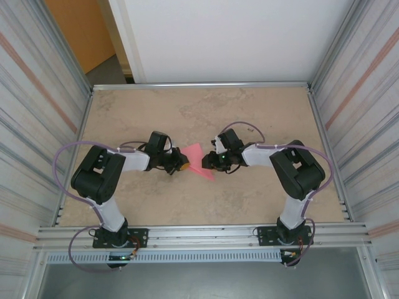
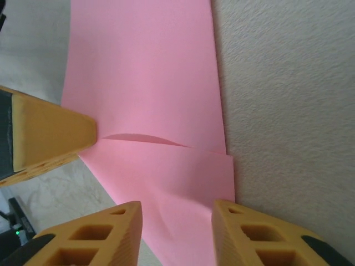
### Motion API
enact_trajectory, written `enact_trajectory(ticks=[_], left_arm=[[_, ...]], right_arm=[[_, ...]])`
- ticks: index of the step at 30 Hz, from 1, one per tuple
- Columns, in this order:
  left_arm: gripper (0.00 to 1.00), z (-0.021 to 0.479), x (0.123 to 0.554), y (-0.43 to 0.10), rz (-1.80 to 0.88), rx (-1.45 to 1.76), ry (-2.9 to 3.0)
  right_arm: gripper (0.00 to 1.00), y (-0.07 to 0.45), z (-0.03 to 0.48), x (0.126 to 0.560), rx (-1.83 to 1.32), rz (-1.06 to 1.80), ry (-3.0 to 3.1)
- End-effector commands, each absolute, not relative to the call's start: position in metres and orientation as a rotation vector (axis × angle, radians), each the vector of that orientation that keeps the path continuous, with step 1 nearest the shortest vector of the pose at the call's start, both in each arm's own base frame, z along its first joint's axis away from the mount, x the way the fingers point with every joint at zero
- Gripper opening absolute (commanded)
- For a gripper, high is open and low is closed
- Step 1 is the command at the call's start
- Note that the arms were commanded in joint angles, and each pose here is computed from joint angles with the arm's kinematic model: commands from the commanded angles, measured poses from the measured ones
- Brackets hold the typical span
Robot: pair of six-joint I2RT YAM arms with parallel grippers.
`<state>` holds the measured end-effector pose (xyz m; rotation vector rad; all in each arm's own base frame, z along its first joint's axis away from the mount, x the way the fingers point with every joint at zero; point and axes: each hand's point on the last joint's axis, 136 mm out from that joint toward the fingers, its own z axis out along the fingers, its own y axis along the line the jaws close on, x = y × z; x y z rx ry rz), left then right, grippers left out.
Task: Fold a paper plane with a square sheet of paper (pick it up from the middle)
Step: Third fold the triangle at the center of the table, then fourth fold the wing at the center of the table.
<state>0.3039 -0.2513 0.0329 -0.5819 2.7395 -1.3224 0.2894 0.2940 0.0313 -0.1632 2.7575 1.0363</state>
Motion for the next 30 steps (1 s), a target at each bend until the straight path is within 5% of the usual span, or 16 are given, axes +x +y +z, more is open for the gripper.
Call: enact_trajectory(ticks=[1,10,30], left_arm=[[0.03,0.043,0.306,-0.256,-1.334,-0.565,2.740],[0.03,0.056,0.315,-0.255,-1.287,-0.631,2.736],[0.03,0.059,0.316,-0.256,-1.283,-0.675,2.750]], right_arm=[[0.42,0.290,0.058,0.299,-0.303,0.885,2.664],[0.45,0.288,0.074,0.293,-0.667,0.311,2.425],[0.40,0.313,0.032,0.281,-0.822,0.156,2.376]])
